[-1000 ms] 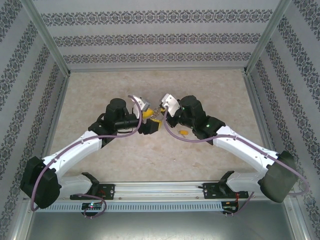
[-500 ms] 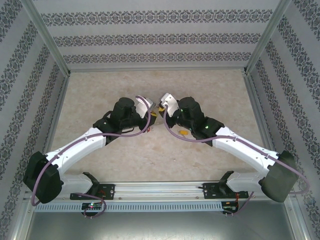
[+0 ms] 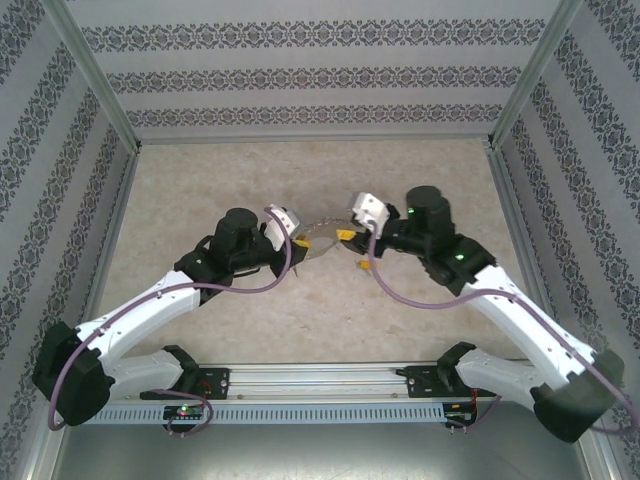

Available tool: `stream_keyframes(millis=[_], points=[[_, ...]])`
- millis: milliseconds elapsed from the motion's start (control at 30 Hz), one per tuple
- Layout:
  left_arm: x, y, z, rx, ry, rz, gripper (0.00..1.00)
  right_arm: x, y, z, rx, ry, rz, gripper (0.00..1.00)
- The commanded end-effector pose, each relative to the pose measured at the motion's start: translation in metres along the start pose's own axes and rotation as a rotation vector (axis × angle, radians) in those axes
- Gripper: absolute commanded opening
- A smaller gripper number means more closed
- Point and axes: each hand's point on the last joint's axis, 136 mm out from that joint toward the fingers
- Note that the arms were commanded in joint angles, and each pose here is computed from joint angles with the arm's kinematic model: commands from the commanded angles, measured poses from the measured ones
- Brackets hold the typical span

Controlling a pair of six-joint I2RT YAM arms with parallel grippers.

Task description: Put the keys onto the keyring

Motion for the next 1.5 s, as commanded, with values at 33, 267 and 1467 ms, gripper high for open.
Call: stream_keyframes(millis=[33, 267, 1467], points=[[-0.033, 0.017, -0.020, 0.099, -0.241, -0.160, 0.00, 0.016, 0.026, 0.025, -0.198, 0.072, 0.007, 0.58], [-0.049, 0.029, -0.041, 0.231, -0.332, -0.256, 0.00, 0.036, 0.026, 0.031, -0.280, 0.094, 0.078, 0.61], [-0.049, 0.019, -0.052, 0.356, -0.417, -0.055, 0.77, 0.068, 0.015, 0.035, -0.229, 0.165, 0.279, 0.00]])
Point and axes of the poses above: each hand's point on the last joint's axis, 136 mm out from that joint toward the fingers, its own y axis back along the fingers, its own z axis along the line the jaws close on, x = y × z, and after that the axes turned 15 degrees about -y, right-handed
